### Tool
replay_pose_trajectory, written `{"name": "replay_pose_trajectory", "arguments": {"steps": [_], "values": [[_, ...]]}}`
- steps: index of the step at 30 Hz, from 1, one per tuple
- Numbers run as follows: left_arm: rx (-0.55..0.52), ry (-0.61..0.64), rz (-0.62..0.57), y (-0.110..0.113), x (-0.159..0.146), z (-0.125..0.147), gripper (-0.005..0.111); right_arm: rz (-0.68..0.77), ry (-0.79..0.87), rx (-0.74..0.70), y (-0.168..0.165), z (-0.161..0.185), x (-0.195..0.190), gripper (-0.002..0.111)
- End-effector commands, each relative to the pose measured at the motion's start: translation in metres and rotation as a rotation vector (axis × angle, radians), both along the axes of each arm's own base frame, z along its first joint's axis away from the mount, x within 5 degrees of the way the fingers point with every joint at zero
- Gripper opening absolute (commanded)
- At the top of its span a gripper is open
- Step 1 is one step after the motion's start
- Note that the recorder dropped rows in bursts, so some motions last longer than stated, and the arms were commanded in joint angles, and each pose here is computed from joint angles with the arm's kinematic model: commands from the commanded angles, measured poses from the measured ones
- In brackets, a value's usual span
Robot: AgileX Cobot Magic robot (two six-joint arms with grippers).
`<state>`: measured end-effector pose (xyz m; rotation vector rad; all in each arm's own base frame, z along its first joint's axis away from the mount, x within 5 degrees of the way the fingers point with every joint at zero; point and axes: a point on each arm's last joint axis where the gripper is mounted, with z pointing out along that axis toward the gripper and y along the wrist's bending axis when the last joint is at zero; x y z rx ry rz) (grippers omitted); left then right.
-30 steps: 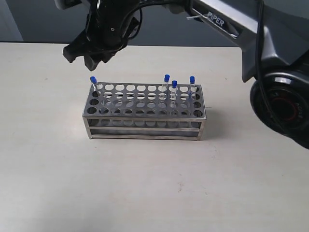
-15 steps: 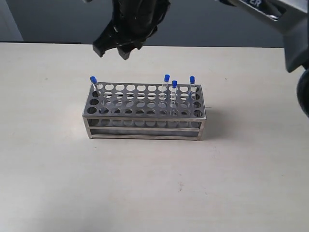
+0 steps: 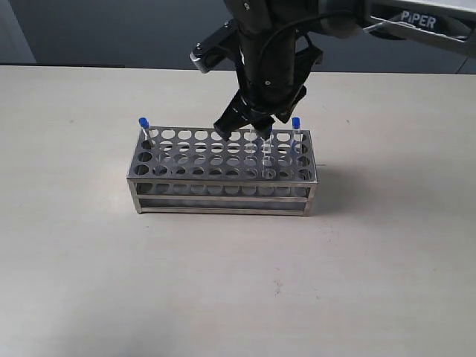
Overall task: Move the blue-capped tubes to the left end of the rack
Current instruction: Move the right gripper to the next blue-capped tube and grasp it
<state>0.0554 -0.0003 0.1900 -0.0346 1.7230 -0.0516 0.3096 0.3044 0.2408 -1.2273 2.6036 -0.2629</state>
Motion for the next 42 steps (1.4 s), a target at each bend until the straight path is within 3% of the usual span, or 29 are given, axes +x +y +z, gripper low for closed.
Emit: {"name": "replay_pose_trajectory", "arguments": {"steps": [1, 9, 19, 22, 27, 35, 42], "values": [[0.000, -0.009, -0.004, 0.000, 0.000, 0.002, 0.001, 0.002, -0.039, 0.012, 0.000, -0.001, 0.005, 0.040], [0.000, -0.009, -0.004, 0.000, 0.000, 0.002, 0.001, 0.020, -0.055, 0.002, 0.005, -0.017, 0.012, 0.040], [0.000, -0.009, -0.004, 0.000, 0.000, 0.002, 0.001, -0.058, -0.045, 0.002, -0.013, -0.028, 0.033, 0.039], [0.000, -0.009, -0.004, 0.000, 0.000, 0.002, 0.001, -0.068, -0.021, 0.023, -0.012, -0.031, 0.033, 0.029], [0.000, -0.009, -0.004, 0.000, 0.000, 0.002, 0.001, -0.060, -0.005, 0.036, -0.011, -0.031, 0.031, -0.001], [0.000, -0.009, -0.004, 0.000, 0.000, 0.002, 0.001, -0.081, 0.046, -0.005, -0.015, -0.031, 0.026, -0.001], [0.000, -0.009, -0.004, 0.000, 0.000, 0.002, 0.001, -0.083, 0.042, 0.020, -0.019, -0.010, 0.020, -0.001]]}}
